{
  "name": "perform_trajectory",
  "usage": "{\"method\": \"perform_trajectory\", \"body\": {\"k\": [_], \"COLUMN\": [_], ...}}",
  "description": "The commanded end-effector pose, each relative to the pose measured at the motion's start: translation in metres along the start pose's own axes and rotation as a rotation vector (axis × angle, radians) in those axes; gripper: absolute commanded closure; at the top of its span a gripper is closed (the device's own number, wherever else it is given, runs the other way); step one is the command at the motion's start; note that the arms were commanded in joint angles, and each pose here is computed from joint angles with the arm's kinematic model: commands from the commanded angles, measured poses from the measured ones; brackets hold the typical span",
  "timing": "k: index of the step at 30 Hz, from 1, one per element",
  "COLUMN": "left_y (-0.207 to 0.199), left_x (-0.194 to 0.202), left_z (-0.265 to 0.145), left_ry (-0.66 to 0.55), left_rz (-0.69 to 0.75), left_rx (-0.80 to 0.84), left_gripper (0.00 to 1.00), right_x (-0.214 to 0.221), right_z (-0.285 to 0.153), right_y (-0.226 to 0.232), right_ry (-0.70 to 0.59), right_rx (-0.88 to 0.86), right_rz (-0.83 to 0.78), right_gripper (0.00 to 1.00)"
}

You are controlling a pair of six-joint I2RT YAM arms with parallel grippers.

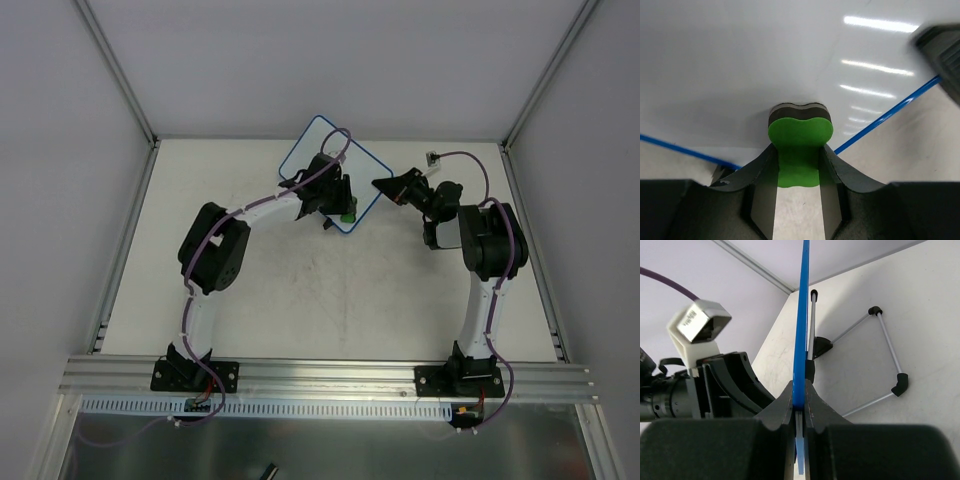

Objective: Erase the whiteboard

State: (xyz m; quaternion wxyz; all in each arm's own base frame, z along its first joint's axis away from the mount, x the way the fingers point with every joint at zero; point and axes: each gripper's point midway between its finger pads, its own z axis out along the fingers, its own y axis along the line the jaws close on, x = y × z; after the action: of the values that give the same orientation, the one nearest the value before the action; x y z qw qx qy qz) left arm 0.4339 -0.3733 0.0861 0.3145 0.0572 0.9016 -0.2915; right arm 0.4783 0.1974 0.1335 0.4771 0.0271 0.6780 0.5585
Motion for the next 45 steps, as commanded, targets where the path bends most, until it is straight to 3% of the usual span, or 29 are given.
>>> {"method": "perform_trajectory", "body": {"k": [1, 7, 13, 16, 20, 25, 33, 39, 42, 45], "left_y": [0.013, 0.002, 0.025, 0.051, 0.083, 0.116, 0.140, 0.146, 0.148, 0.149], "left_x": [-0.006, -0.032, 0.003, 0.043, 0.111, 0.152, 0.146, 0.146, 0.149, 0.152], "left_z": [-0.037, -0.139, -0.213, -0.228, -0.224, -0.208, -0.189, -0.181, -0.178, -0.176], "left_ry": [-0.045, -0.219, -0.224, -0.126, 0.054, 0.187, 0.242, 0.297, 0.320, 0.346], "left_rz": [-0.013, 0.015, -0.023, -0.064, -0.113, -0.095, -0.109, -0.120, -0.116, -0.122], "left_rx": [-0.093, -0.110, -0.189, -0.278, -0.350, -0.456, -0.533, -0.511, -0.508, -0.497], "left_gripper": [1.00, 1.00, 1.00, 1.00, 1.00, 1.00, 0.99, 0.92, 0.82, 0.80], "right_x": [0.047, 0.044, 0.037, 0.033, 0.034, 0.032, 0.034, 0.032, 0.032, 0.032], "right_z": [0.003, 0.008, 0.011, 0.012, 0.009, 0.008, 0.002, 0.000, 0.000, 0.000], "right_y": [0.056, 0.054, 0.052, 0.055, 0.056, 0.062, 0.067, 0.066, 0.066, 0.066], "right_ry": [0.185, 0.183, 0.175, 0.172, 0.165, 0.160, 0.164, 0.163, 0.165, 0.166], "right_rx": [-0.248, -0.255, -0.259, -0.267, -0.260, -0.269, -0.269, -0.268, -0.269, -0.269], "right_rz": [-0.032, -0.032, -0.035, -0.041, -0.047, -0.066, -0.079, -0.080, -0.081, -0.083], "right_gripper": [1.00, 1.00, 1.00, 1.00, 1.00, 1.00, 1.00, 1.00, 1.00, 1.00]}}
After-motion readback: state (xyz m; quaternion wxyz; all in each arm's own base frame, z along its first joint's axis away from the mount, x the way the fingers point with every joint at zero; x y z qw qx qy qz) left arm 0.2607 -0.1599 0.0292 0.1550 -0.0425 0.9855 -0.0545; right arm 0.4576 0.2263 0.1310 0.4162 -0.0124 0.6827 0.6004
